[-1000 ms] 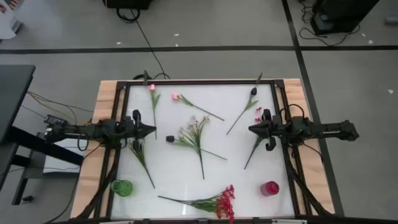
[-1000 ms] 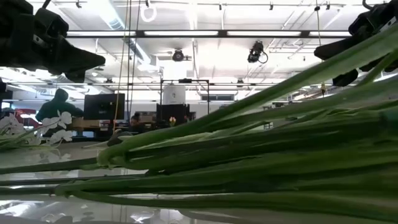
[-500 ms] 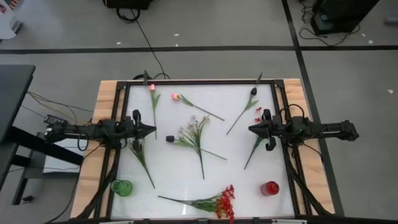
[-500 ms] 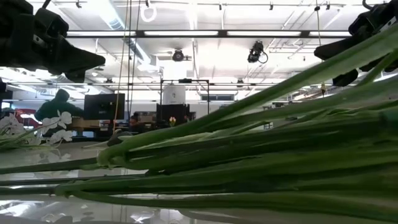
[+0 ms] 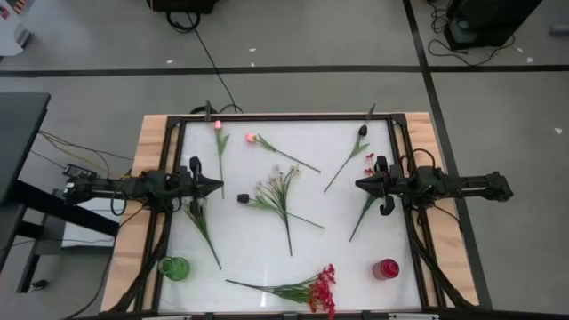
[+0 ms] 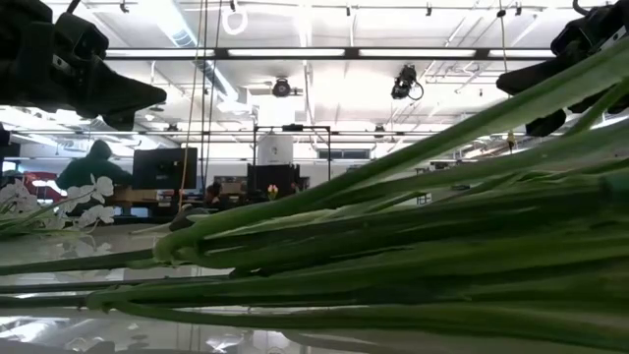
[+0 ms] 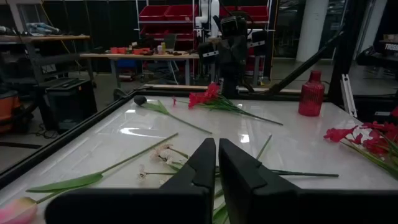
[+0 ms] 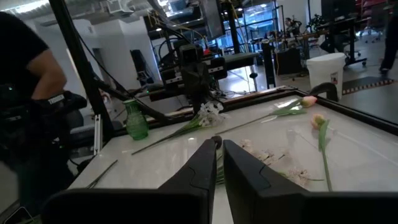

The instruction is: Sort flowers into vase by color

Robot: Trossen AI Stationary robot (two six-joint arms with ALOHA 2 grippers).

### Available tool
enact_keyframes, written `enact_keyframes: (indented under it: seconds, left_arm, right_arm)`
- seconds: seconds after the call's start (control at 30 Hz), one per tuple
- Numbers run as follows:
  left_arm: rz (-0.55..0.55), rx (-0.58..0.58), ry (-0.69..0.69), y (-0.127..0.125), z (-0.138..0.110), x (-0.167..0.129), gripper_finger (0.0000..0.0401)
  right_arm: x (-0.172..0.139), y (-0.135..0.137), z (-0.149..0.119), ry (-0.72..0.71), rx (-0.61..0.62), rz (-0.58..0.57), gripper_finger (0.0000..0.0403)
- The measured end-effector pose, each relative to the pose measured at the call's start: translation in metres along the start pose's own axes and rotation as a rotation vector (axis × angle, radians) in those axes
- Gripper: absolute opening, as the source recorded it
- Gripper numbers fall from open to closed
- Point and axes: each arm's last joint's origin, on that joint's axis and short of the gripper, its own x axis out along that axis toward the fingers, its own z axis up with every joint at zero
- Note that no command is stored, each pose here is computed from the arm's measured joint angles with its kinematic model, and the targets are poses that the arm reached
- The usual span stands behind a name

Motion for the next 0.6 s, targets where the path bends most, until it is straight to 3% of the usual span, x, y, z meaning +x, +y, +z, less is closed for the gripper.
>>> enact_keyframes:
  seconds: [0.2, 0.4, 0.6]
  left_arm:
    - [0.0, 0.009, -0.001, 0.0, 0.0, 0.0, 0.0027]
    - [0.021, 0.245, -0.05, 0.0004, 0.005, -0.0001, 0.0027]
    - [0.022, 0.256, -0.052, 0.0004, 0.0052, -0.0001, 0.0027]
  right_arm:
    - [0.0, 0.0, 0.0, 0.0, 0.0, 0.0, 0.004]
    - [0.0, -0.0001, -0.0001, 0.0, 0.0, -0.001, 0.004]
    - [0.0, 0.0, -0.0001, 0.0, 0.0, 0.0, 0.004]
